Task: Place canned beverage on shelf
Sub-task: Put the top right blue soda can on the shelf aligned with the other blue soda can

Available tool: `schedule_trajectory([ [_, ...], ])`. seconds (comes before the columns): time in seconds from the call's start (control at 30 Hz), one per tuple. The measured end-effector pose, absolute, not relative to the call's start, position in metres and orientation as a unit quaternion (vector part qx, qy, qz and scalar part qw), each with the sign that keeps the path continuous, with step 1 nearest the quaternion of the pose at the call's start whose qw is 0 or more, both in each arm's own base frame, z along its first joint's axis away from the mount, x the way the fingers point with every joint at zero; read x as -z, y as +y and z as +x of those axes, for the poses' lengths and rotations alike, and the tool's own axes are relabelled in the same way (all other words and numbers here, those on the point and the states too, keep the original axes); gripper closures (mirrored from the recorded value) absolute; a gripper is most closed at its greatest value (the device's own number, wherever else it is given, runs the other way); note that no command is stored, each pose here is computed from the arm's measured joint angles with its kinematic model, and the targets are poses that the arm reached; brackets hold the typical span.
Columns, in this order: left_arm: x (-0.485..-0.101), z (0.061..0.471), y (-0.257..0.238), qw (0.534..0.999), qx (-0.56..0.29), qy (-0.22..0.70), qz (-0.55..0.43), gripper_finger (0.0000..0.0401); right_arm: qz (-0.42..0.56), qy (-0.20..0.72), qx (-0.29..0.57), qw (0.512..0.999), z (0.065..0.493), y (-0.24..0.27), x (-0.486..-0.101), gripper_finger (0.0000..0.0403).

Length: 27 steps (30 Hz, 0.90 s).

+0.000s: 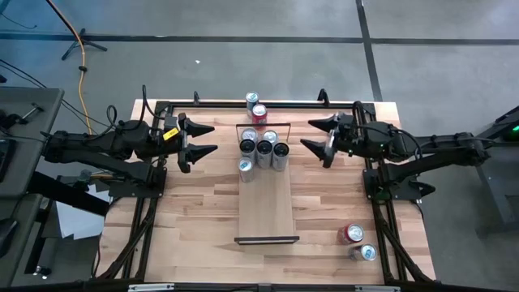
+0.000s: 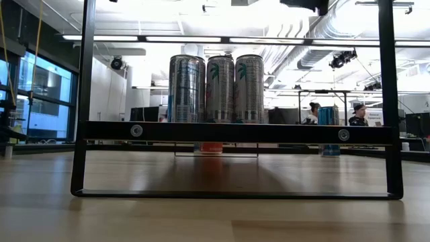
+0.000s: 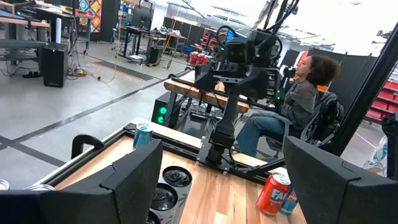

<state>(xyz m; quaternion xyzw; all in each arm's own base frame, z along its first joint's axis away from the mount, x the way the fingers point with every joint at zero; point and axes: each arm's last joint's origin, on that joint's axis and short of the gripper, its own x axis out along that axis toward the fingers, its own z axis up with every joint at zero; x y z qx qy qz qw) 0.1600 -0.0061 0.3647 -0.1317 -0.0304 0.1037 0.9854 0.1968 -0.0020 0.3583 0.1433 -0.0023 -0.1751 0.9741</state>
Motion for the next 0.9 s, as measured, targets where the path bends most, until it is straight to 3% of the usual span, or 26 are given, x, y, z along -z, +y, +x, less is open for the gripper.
schedule_trajectory([
  [0.17, -0.365, 0.160, -0.006, 0.985, -0.104, -0.030, -0.131, 0.0107, 0.191, 0.070, 0.339, 0.918, 0.197, -0.013, -0.367, 0.0029],
  [0.4, -0.365, 0.160, -0.006, 0.985, -0.104, -0.030, -0.131, 0.0107, 0.219, 0.243, 0.544, 0.773, 0.192, -0.061, -0.371, 0.0029],
  [0.53, -0.365, 0.160, -0.006, 0.985, -0.104, -0.030, -0.131, 0.0107, 0.248, 0.285, 0.625, 0.683, 0.185, -0.099, -0.359, 0.0029],
  [0.63, -0.365, 0.160, -0.006, 0.985, -0.104, -0.030, -0.131, 0.0107, 0.294, 0.305, 0.649, 0.631, 0.180, -0.126, -0.340, 0.0029],
  [0.9, -0.365, 0.160, -0.006, 0.985, -0.104, -0.030, -0.131, 0.0107, 0.372, 0.351, 0.644, 0.569, 0.160, -0.159, -0.282, 0.0029],
])
